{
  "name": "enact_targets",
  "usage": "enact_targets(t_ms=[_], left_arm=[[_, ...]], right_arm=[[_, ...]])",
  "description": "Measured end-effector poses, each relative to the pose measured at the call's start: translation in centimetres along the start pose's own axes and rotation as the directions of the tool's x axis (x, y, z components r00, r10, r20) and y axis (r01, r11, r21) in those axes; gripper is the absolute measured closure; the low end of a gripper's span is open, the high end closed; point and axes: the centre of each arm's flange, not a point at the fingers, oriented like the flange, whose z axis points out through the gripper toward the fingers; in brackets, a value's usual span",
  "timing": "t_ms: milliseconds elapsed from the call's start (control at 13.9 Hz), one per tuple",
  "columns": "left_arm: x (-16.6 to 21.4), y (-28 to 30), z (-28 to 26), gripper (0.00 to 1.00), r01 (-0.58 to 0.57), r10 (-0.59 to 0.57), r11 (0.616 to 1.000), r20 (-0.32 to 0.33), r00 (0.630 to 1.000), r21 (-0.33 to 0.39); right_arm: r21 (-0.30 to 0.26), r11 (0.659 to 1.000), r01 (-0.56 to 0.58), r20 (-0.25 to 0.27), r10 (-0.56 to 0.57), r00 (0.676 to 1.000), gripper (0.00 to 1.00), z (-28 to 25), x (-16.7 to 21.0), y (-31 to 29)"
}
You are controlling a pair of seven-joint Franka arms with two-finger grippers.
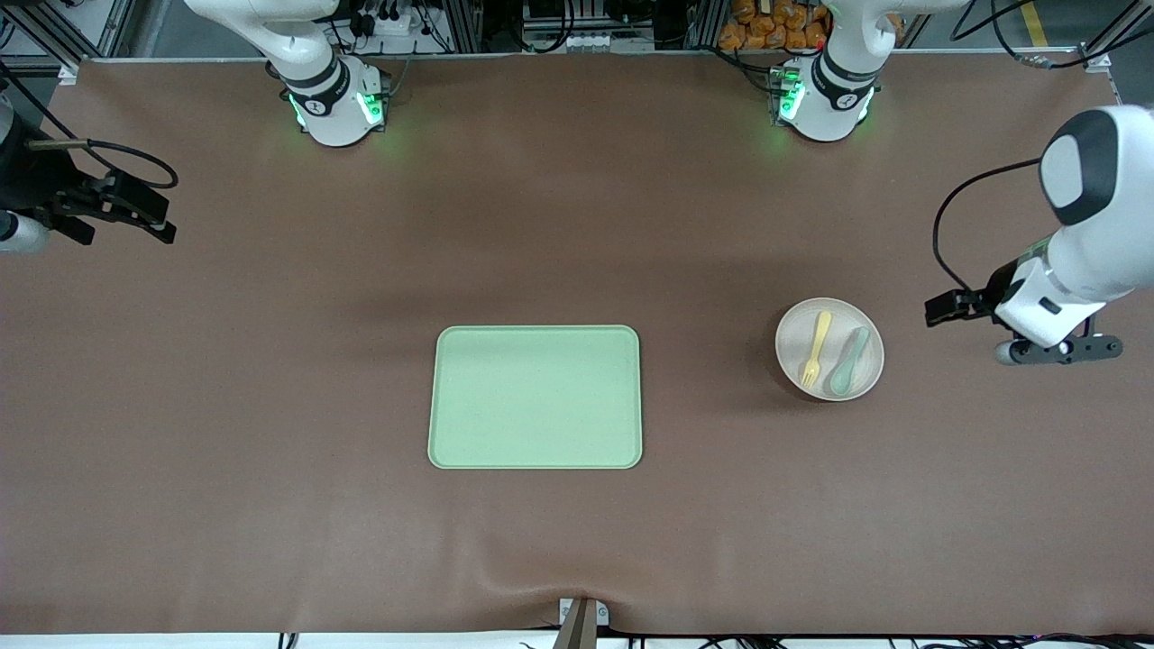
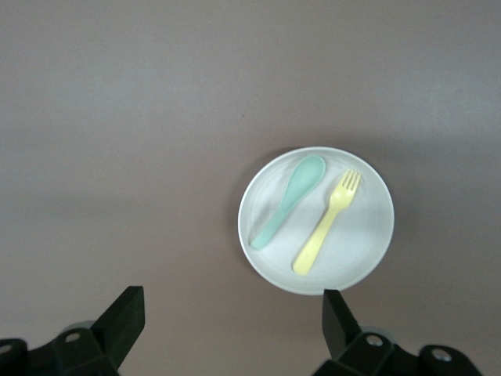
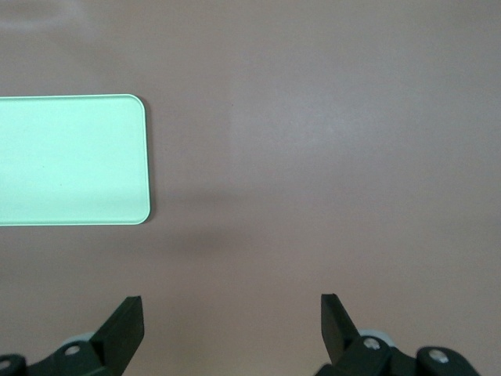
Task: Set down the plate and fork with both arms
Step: 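Move the left gripper down to the rim of the white plate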
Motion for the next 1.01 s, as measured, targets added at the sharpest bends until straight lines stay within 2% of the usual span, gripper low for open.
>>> enact_targets(t_ms=[431, 1006], left_arm=[[1.6, 0.1, 4.9, 0.00, 0.001, -0.001, 1.000, 0.020, 1.000, 0.006], [2.1, 0.1, 8.8, 0.00, 0.001, -0.001, 1.000, -0.008, 1.000, 0.007]], right_arm=[[0.000, 1.000, 0.000, 0.000, 0.000, 1.000, 0.00, 0.0, 0.0, 0.0], [0.000, 1.000, 0.002, 0.000, -0.002, 1.000, 0.00, 0.0, 0.0, 0.2]])
